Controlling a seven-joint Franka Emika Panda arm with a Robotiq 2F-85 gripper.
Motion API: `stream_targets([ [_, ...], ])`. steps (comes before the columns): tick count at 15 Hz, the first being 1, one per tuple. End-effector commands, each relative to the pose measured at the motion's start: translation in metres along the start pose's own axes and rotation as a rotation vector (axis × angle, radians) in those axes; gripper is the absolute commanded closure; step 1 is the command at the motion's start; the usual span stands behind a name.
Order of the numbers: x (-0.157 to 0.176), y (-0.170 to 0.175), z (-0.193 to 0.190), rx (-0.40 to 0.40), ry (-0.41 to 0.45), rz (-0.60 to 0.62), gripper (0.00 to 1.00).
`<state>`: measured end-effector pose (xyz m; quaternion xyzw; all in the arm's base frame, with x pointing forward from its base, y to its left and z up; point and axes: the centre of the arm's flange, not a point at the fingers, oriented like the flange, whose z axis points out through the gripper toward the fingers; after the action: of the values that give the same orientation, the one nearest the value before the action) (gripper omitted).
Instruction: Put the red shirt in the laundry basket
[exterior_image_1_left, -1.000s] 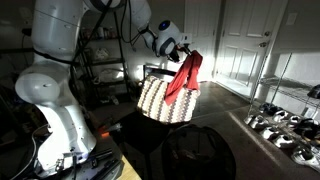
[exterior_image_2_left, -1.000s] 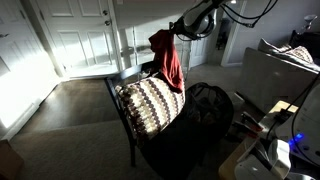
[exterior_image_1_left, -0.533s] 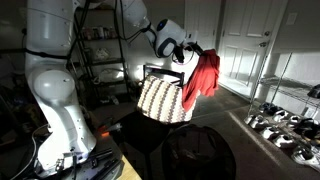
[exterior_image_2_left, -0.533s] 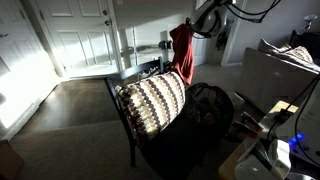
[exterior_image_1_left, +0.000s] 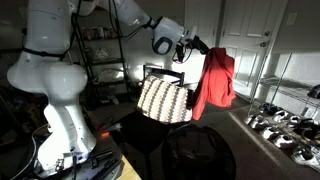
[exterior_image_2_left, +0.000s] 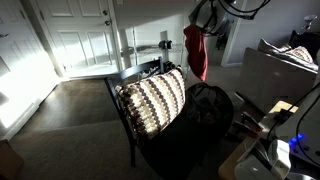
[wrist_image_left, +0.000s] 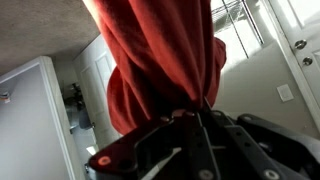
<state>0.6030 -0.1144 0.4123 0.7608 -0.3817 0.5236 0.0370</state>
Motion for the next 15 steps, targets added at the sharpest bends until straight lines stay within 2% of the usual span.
stream_targets([
  [1,-0.02,-0.019,-0.018,-0.079,-0.025,-0.025,0.98],
  [5,-0.038,-0.019,0.002,-0.15,-0.114,-0.031,0.98],
  [10,-0.032,-0.015,0.029,-0.216,-0.279,0.004,0.98],
  [13,-0.018,-0.021,0.04,-0.263,-0.313,0.035,0.98],
  [15,-0.003,-0.021,0.041,-0.295,-0.299,0.037,0.98],
])
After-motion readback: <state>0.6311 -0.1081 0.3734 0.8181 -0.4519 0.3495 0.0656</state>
